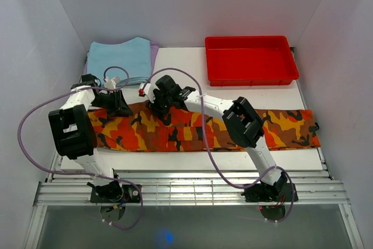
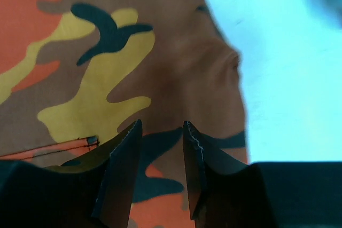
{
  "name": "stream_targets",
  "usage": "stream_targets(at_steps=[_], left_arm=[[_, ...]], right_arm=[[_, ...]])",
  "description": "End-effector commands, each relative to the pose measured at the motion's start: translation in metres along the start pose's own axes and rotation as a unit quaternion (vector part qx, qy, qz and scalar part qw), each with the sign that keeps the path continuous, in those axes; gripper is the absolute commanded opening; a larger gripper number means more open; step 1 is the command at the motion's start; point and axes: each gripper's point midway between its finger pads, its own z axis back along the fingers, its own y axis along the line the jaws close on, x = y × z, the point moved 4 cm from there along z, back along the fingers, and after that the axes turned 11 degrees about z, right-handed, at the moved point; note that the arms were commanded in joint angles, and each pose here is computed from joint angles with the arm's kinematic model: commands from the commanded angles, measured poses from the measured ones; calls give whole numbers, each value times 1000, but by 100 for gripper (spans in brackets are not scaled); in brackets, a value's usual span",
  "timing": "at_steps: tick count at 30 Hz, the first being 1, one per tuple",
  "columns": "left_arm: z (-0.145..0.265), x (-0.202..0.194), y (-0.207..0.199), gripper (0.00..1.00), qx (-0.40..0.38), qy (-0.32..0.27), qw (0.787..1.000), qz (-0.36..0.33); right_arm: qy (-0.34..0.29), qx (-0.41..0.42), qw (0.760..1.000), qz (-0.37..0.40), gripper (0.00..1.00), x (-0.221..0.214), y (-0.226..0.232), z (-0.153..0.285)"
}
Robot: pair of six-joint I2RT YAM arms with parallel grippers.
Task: Fold and stack the trousers
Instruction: Fold the trousers
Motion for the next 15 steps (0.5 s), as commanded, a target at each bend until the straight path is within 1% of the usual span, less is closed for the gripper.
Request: stream_targets(at_steps=[1, 4, 5, 6, 8, 9, 10, 12, 13, 14, 15], left_arm=[[-11, 1, 21, 43, 15, 4, 1000, 22], [-21, 3, 41, 45, 45, 13, 999, 26], [-22, 6, 46, 46, 52, 13, 998, 28], [-24, 7, 51, 46, 59, 15, 998, 32], [-27, 10, 67, 46, 79, 18, 996, 43], [-25, 18, 72, 46, 91, 9, 995, 39], [-24, 23, 78, 46, 100, 6, 994, 35], [-19, 38, 96, 45, 129, 1, 991, 40], [-15, 44, 104, 45, 136, -4, 990, 40], [-14, 50, 110, 45, 143, -4, 989, 42], [-11, 62, 114, 45, 144, -9, 989, 40]], right_arm=[[29, 75, 994, -80, 43, -30, 28, -26], [36, 85, 987, -128, 41, -48, 24, -34], [40, 83, 986, -142, 39, -55, 21, -35], [46, 86, 983, -156, 33, -64, 22, -38], [58, 88, 976, -189, 27, -78, 23, -37], [59, 89, 975, -195, 24, -81, 23, -35], [63, 92, 973, -202, 24, -86, 25, -33], [59, 86, 972, -209, 32, -87, 16, -25], [54, 85, 972, -211, 38, -84, 13, -23], [50, 81, 973, -212, 45, -84, 6, -18], [40, 76, 975, -207, 56, -76, -2, -9]])
